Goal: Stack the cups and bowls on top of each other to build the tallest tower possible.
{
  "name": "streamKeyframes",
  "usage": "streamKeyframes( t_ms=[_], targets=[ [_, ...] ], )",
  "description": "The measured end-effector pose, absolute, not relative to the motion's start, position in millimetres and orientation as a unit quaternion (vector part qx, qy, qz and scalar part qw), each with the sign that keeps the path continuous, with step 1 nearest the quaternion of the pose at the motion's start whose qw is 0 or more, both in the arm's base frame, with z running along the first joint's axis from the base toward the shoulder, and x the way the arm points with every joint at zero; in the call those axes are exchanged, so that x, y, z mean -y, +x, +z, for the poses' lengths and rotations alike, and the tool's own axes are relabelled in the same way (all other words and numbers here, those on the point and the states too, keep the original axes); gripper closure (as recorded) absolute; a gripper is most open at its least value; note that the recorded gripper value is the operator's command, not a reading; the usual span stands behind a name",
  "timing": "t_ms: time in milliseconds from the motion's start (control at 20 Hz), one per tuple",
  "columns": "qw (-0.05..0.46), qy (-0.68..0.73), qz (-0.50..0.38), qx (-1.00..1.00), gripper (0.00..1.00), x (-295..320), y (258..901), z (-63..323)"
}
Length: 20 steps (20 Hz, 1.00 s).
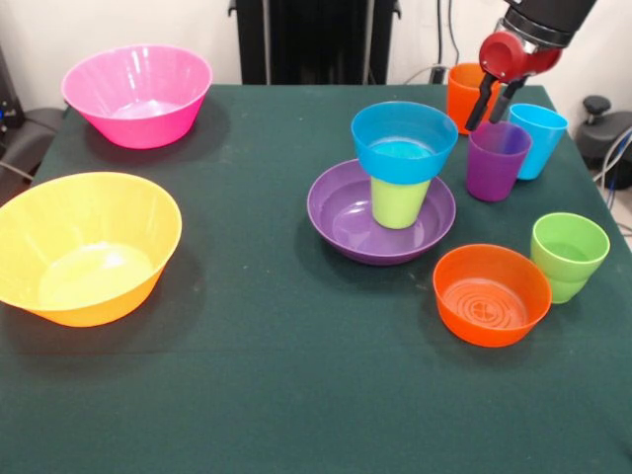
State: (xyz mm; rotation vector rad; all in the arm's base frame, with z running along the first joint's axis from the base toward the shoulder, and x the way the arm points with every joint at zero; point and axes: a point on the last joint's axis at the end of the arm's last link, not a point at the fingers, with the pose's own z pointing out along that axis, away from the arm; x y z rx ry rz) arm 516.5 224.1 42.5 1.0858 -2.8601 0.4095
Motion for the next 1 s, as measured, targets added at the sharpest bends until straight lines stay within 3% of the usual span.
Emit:
streamKeyframes(
  t_ms=[1000],
  targets=[
    [0.020, 0.363, 0.177, 0.915, 0.00, -213.9, 517.0, 24.1]
  ],
)
